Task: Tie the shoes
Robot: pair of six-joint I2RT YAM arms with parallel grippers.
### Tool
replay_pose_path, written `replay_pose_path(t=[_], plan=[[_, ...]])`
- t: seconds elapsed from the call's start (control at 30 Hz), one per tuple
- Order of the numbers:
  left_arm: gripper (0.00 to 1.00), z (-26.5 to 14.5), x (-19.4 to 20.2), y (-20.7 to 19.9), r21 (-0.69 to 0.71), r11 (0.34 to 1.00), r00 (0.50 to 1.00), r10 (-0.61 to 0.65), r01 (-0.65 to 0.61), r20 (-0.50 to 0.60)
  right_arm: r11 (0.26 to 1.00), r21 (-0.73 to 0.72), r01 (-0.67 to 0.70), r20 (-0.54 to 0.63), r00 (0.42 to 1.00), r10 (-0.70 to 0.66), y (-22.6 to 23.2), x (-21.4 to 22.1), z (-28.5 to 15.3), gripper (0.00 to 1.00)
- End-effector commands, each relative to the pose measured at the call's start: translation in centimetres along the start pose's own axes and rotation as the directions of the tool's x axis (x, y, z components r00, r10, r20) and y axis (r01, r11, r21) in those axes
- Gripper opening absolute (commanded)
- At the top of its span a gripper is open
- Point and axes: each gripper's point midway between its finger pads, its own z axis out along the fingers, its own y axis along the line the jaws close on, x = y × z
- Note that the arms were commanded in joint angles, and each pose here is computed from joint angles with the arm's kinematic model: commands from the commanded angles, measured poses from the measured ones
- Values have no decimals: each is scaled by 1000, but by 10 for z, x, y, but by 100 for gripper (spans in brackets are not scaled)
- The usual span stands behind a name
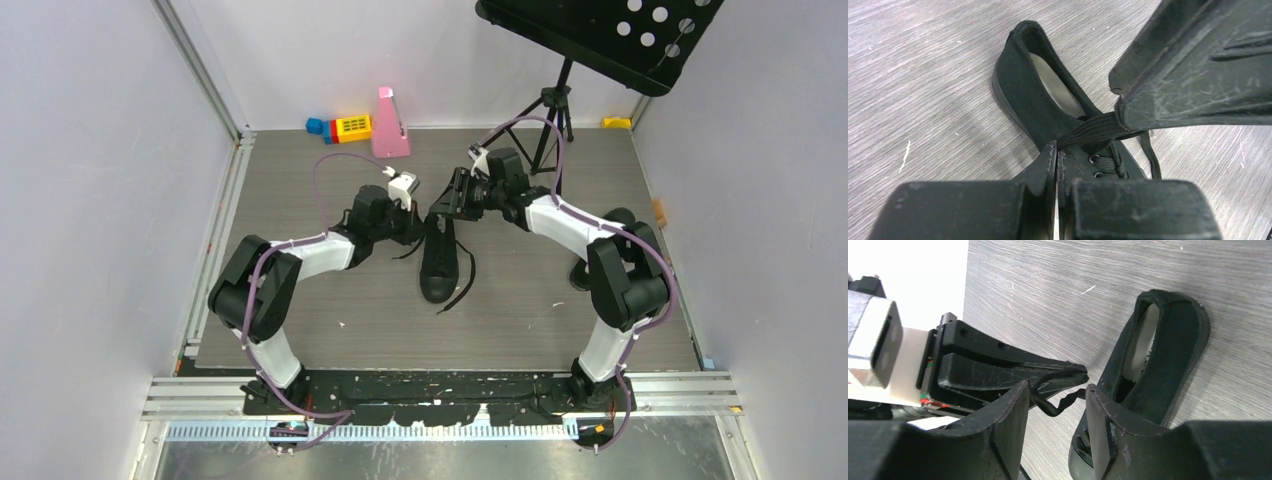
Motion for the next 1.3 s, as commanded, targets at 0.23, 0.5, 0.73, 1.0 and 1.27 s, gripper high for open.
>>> replay_pose_path(t=[0.23, 0.5, 0.73, 1.0, 1.27], plan=[[0, -16, -36, -17, 35, 998, 994, 50, -54, 93, 977, -56, 205, 8, 979, -205, 41, -17, -12, 54], [0, -12, -34, -14, 27, 999, 998, 36, -38, 60, 976, -33, 216, -25, 976, -217, 39, -9, -17, 59], [0, -14, -36, -16, 30, 999, 997, 38, -40, 66, 969, 32, 243, -64, 969, -241, 31, 2, -17, 52], [0, -17, -39, -19, 39, 998, 996, 44, -47, 77, 977, 35, 209, -50, 977, -207, 43, -3, -16, 54], [0, -19, -41, -21, 46, 998, 996, 46, -50, 82, 986, 61, 156, -68, 986, -151, 47, 0, -10, 44]])
